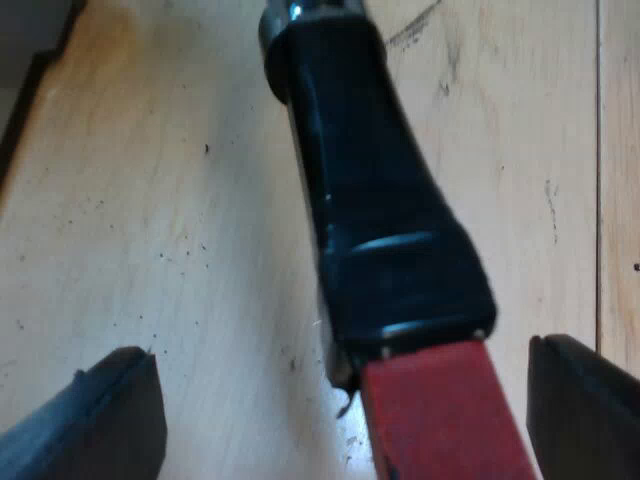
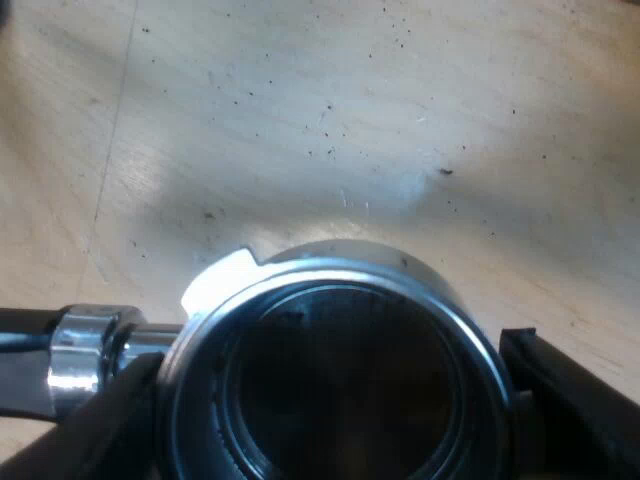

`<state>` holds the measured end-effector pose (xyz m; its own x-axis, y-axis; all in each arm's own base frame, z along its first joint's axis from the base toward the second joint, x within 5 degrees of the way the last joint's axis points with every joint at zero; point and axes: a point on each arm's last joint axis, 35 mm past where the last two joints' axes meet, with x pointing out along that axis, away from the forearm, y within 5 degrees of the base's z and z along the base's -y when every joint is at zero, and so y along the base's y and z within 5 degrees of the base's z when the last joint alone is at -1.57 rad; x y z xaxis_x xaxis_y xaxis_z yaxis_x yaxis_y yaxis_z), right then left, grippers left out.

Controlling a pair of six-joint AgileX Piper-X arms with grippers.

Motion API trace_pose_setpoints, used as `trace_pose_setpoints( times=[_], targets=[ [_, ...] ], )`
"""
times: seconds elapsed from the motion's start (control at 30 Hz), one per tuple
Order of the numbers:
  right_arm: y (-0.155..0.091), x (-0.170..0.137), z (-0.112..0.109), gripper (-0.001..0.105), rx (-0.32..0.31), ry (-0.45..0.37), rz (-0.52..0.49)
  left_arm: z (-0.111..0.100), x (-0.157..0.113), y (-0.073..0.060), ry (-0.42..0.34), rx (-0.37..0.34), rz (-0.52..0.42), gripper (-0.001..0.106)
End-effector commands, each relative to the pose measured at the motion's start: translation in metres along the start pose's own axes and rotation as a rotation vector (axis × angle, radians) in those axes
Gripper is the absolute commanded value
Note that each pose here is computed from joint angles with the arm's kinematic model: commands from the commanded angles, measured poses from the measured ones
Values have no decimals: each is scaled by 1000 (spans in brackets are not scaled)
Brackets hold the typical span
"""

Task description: Put the handle in the coffee machine

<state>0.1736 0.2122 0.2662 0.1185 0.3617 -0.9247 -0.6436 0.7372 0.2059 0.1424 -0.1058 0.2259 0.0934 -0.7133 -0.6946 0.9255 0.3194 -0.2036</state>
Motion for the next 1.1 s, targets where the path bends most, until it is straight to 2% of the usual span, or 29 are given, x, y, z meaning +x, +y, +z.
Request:
trace_pose_setpoints(
  times=[0.03, 0.33, 0.43, 0.57, 0.73, 0.93, 1.1],
  targets=[
    [2, -7, 1, 0, -1, -20, 23, 2, 2, 2, -6, 15, 5, 75],
    [2, -7, 1, 0, -1, -20, 23, 3, 4, 4, -14, 21, 9, 75],
    [2, -7, 1, 0, 4, -20, 23, 3, 4, 4, -14, 21, 9, 70],
    [2, -7, 1, 0, 8, -20, 23, 3, 4, 4, -14, 21, 9, 57],
    [2, -7, 1, 0, 8, -21, 18, 2, 4, 3, -4, 14, 4, 47],
    [2, -7, 2, 0, 11, -33, 18, 1, 4, 2, 9, 4, -2, 28],
    [2, -7, 3, 0, 11, -37, 19, 1, 4, 2, 9, 6, -2, 0]
  ],
)
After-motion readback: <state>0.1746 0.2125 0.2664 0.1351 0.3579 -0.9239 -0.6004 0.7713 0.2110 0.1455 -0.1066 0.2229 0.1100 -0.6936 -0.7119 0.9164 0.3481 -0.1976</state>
